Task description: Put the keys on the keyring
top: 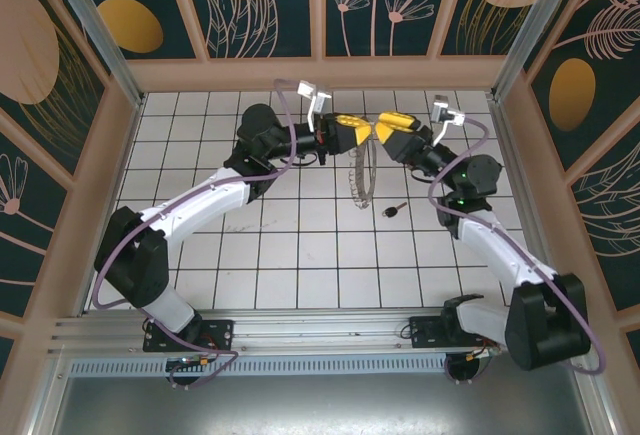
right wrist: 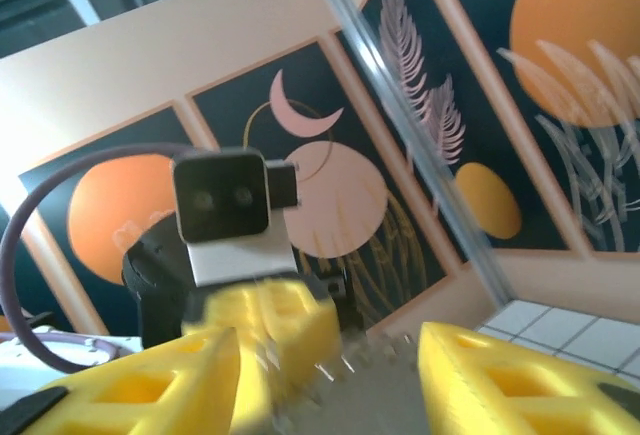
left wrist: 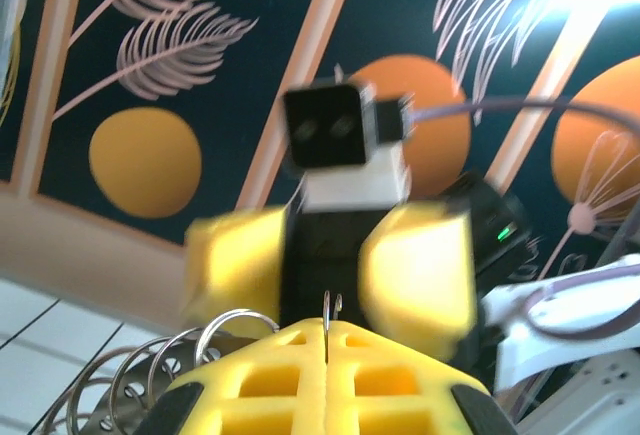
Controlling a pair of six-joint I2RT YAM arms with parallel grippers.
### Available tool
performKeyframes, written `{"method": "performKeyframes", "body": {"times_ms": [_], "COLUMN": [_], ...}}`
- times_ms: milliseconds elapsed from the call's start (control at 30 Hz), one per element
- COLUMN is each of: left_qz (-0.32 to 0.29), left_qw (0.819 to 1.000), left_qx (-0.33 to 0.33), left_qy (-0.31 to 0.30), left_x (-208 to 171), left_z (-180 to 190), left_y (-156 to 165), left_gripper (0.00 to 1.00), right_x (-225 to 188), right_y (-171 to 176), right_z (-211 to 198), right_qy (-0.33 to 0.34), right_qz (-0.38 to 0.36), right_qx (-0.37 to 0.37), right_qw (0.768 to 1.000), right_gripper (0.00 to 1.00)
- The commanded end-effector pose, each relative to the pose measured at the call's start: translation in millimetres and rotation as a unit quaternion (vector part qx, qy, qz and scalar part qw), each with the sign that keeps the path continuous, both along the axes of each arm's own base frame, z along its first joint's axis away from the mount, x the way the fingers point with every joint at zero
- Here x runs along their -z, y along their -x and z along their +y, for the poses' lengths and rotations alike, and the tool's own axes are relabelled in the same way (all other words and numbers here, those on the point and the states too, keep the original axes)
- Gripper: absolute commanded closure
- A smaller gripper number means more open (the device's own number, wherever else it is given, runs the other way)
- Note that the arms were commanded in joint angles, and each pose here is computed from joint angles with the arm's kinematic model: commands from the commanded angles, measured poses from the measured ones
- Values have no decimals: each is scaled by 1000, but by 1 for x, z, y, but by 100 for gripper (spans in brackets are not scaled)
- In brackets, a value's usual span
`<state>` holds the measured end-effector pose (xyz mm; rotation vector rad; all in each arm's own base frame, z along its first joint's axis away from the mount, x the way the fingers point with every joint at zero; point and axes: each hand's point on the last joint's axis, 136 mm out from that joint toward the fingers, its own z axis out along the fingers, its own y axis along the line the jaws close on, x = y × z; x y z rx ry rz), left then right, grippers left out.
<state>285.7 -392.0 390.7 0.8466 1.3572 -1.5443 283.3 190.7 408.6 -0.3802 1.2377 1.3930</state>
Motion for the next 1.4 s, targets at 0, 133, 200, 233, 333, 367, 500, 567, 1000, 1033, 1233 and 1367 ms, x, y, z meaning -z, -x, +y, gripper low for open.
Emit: {"method": "performKeyframes", "body": {"times_ms": [0, 133, 200, 233, 333, 367, 500, 567, 1000, 1033, 1233, 1367], "left_qz": [-66, -118, -141, -149, -175, -183, -206, -226, -256, -256, -213, -170], "left_qw": [997, 990, 987, 985, 980, 978, 973, 969, 961, 961, 972, 976], "left_qx": [-31, -61, -71, -74, -85, -88, -92, -91, -102, -102, -100, -131], "left_qy": [-33, -40, -43, -43, -40, -38, -38, -29, -19, -19, -26, -31], "left_x": [0, 3, 4, 4, 4, 4, 4, 2, -3, -4, -1, 8], "left_z": [3, 10, 13, 15, 19, 20, 24, 27, 36, 36, 32, 34], "left_y": [2, 2, 3, 4, 5, 7, 11, 17, 26, 25, 19, 4], "left_gripper": [100, 100, 100, 100, 100, 100, 100, 100, 100, 100, 100, 100], "right_x": [-19, -1, 14, 21, 44, 52, 83, 95, 132, 133, 167, 219], "right_y": [5, -7, -14, -17, -25, -28, -38, -41, -49, -49, -63, -70], "right_z": [-24, -43, -50, -54, -66, -70, -82, -85, -94, -95, -105, -111], "right_qy": [7, 18, 24, 25, 19, 18, 13, 11, 3, 4, 36, 91], "right_qz": [-18, 36, 66, 77, 115, 127, 176, 193, 244, 246, 326, 424], "right_qx": [59, 119, 141, 150, 173, 180, 200, 205, 217, 218, 255, 271], "right_qw": [998, 992, 987, 985, 978, 975, 964, 960, 945, 945, 910, 859], "right_gripper": [47, 45, 45, 45, 44, 44, 44, 43, 42, 42, 42, 45]}}
